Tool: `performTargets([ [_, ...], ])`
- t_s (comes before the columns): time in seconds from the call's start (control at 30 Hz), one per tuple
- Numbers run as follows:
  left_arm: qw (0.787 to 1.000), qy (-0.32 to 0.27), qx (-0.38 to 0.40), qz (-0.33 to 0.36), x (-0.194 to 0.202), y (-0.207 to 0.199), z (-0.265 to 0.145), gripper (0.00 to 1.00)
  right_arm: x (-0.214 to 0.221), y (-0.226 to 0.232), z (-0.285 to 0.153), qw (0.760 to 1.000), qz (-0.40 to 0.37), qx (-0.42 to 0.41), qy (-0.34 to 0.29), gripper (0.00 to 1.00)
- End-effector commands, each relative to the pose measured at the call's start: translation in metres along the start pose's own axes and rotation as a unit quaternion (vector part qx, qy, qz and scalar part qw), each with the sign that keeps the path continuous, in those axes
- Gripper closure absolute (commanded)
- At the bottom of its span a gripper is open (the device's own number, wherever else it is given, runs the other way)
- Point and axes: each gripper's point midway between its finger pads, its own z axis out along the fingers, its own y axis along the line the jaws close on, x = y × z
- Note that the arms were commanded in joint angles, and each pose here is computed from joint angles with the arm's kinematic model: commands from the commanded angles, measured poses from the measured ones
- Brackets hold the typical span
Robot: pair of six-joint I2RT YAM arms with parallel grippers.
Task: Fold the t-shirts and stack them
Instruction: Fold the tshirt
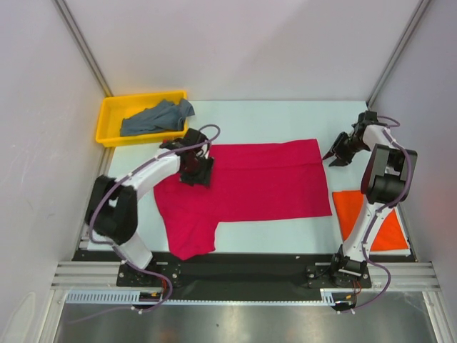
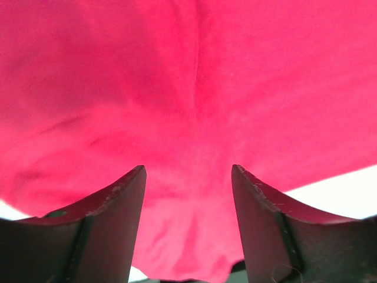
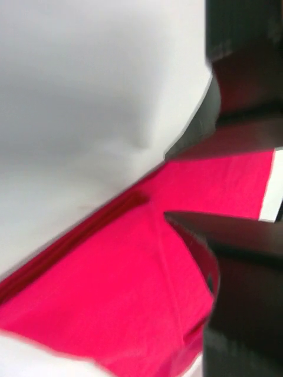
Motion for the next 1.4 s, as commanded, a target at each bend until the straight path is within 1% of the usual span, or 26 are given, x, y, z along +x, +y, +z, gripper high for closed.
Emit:
performTargets([
  [0.0, 0.993, -0.101, 0.01, -0.064, -0.024, 0.008, -0.074, 0.37, 0.021, 0.002, -0.042, 0.994, -0.072, 0.072, -0.033, 0.51],
  [0.03, 0.988, -0.115, 0.009, -0.1, -0.024, 0.018, -0.083, 0.39, 0.035, 0.029, -0.057, 0.991, -0.105, 0.059, -0.054, 0.48],
  [0.07, 0.983, -0.103, 0.009, -0.154, -0.008, 0.023, -0.078, 0.38, 0.047, 0.034, -0.056, 0.991, -0.111, 0.054, -0.054, 0.43],
  [0.1, 0.976, -0.121, 0.016, -0.183, -0.003, 0.026, -0.089, 0.37, 0.059, 0.047, -0.055, 0.991, -0.119, 0.028, -0.05, 0.42],
  [0.13, 0.969, -0.114, 0.019, -0.216, 0.007, 0.031, -0.087, 0.36, 0.084, 0.051, -0.047, 0.991, -0.126, 0.019, -0.027, 0.42],
  [0.17, 0.963, -0.091, 0.015, -0.252, 0.029, 0.034, -0.075, 0.36, 0.092, 0.063, -0.052, 0.99, -0.14, 0.0, -0.034, 0.41],
  [0.23, 0.951, -0.09, -0.007, -0.295, 0.049, 0.041, -0.077, 0.36, 0.121, 0.069, -0.047, 0.986, -0.165, -0.007, -0.009, 0.4],
  [0.3, 0.945, -0.057, -0.021, -0.322, 0.082, 0.045, -0.066, 0.35, 0.137, 0.074, -0.052, 0.983, -0.181, -0.014, 0.001, 0.4],
  [0.37, 0.925, -0.054, -0.066, -0.37, 0.103, 0.061, -0.067, 0.4, 0.163, 0.078, -0.054, 0.979, -0.204, -0.018, 0.022, 0.4],
  [0.4, 0.92, -0.038, -0.077, -0.382, 0.116, 0.062, -0.067, 0.39, 0.172, 0.08, -0.055, 0.977, -0.212, -0.021, 0.025, 0.4],
  [0.43, 0.909, -0.047, -0.073, -0.408, 0.119, 0.063, -0.07, 0.36, 0.181, 0.082, -0.057, 0.975, -0.218, -0.025, 0.029, 0.4],
  [0.5, 0.895, -0.028, -0.061, -0.441, 0.138, 0.06, -0.066, 0.36, 0.213, 0.09, -0.06, 0.968, -0.24, -0.055, 0.045, 0.42],
  [0.53, 0.882, -0.03, -0.058, -0.466, 0.141, 0.063, -0.065, 0.37, 0.227, 0.095, -0.06, 0.964, -0.25, -0.071, 0.055, 0.42],
  [0.6, 0.874, -0.045, -0.052, -0.481, 0.149, 0.065, -0.063, 0.39, 0.265, 0.107, -0.061, 0.951, -0.286, -0.095, 0.075, 0.42],
  [0.7, 0.849, -0.027, -0.098, -0.519, 0.174, 0.078, -0.054, 0.4, 0.293, 0.11, -0.061, 0.945, -0.297, -0.109, 0.086, 0.41],
  [0.73, 0.832, -0.018, -0.093, -0.547, 0.177, 0.075, -0.051, 0.41, 0.295, 0.111, -0.062, 0.945, -0.292, -0.118, 0.086, 0.41],
  [0.77, 0.831, -0.011, -0.077, -0.551, 0.179, 0.07, -0.044, 0.46, 0.295, 0.11, -0.063, 0.947, -0.286, -0.123, 0.083, 0.41],
  [0.8, 0.834, -0.036, -0.049, -0.548, 0.162, 0.067, -0.039, 0.49, 0.295, 0.109, -0.063, 0.949, -0.28, -0.123, 0.081, 0.41],
  [0.9, 0.827, -0.018, -0.102, -0.552, 0.182, 0.08, -0.026, 0.5, 0.291, 0.102, -0.069, 0.954, -0.257, -0.135, 0.076, 0.41],
  [0.93, 0.833, -0.013, -0.106, -0.543, 0.186, 0.082, -0.023, 0.49, 0.283, 0.095, -0.069, 0.96, -0.232, -0.136, 0.073, 0.41],
  [1.03, 0.831, -0.005, -0.112, -0.545, 0.2, 0.082, -0.014, 0.49, 0.269, 0.093, -0.081, 0.965, -0.201, -0.156, 0.062, 0.41],
  [1.07, 0.828, -0.004, -0.119, -0.548, 0.205, 0.084, -0.01, 0.49, 0.255, 0.091, -0.085, 0.969, -0.18, -0.161, 0.049, 0.41],
  [1.23, 0.826, 0.006, -0.139, -0.546, 0.21, 0.089, -0.003, 0.53, 0.223, 0.081, -0.101, 0.973, -0.155, -0.17, 0.024, 0.41],
  [1.3, 0.829, -0.006, -0.136, -0.543, 0.2, 0.092, -0.003, 0.57, 0.214, 0.07, -0.105, 0.975, -0.148, -0.163, 0.012, 0.41],
  [1.33, 0.83, -0.007, -0.128, -0.542, 0.197, 0.09, -0.003, 0.64, 0.213, 0.066, -0.105, 0.976, -0.145, -0.159, 0.011, 0.41],
  [1.37, 0.832, -0.01, -0.118, -0.542, 0.194, 0.088, -0.001, 0.67, 0.209, 0.058, -0.104, 0.979, -0.137, -0.149, 0.008, 0.4],
])
